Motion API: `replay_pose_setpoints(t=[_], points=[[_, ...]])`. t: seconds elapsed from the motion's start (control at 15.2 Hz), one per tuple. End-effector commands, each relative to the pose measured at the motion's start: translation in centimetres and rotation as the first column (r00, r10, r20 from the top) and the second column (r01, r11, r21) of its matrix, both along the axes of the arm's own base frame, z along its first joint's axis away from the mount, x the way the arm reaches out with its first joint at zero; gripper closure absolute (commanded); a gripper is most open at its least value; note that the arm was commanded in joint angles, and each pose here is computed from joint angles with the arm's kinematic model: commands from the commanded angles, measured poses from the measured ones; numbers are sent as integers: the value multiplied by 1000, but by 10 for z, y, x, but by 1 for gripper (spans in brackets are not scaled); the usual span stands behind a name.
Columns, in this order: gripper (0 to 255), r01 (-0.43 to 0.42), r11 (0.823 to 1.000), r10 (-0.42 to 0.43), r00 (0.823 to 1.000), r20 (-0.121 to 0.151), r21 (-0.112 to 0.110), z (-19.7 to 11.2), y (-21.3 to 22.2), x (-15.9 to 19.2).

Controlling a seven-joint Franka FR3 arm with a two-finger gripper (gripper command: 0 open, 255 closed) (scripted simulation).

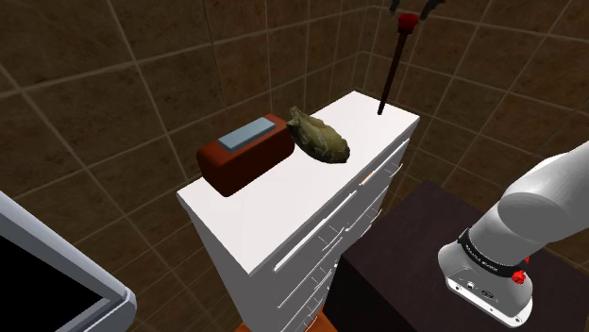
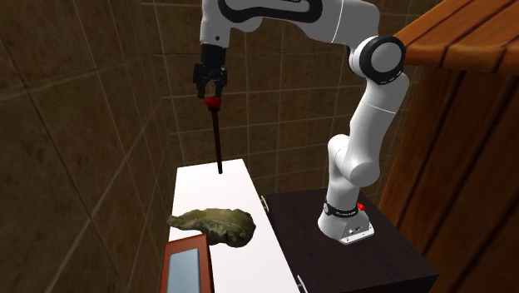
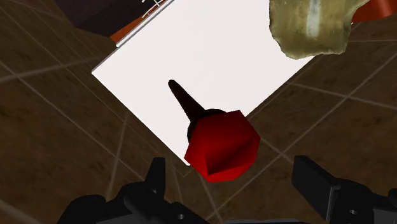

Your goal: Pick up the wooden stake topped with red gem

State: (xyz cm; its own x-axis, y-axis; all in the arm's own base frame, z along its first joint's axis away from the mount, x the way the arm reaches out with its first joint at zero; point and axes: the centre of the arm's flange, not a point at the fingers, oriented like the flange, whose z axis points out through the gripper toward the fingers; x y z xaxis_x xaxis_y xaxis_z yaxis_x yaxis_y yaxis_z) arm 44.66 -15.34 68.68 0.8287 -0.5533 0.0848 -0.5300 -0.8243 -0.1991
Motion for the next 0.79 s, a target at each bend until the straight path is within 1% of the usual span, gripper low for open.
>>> replay_pose_setpoints(t=[0.0, 0.13, 0.26, 0.33, 0.73], points=[[0, 1, 1000, -1, 1000, 1, 0, -10, 1, 0], [0, 1, 1000, -1, 1000, 1, 0, -21, 1, 0], [0, 1, 1000, -1, 1000, 1, 0, -24, 1, 0], [255, 2, 1000, -2, 1000, 1, 0, -23, 1, 0], [255, 2, 1000, -2, 1000, 1, 0, -23, 1, 0]])
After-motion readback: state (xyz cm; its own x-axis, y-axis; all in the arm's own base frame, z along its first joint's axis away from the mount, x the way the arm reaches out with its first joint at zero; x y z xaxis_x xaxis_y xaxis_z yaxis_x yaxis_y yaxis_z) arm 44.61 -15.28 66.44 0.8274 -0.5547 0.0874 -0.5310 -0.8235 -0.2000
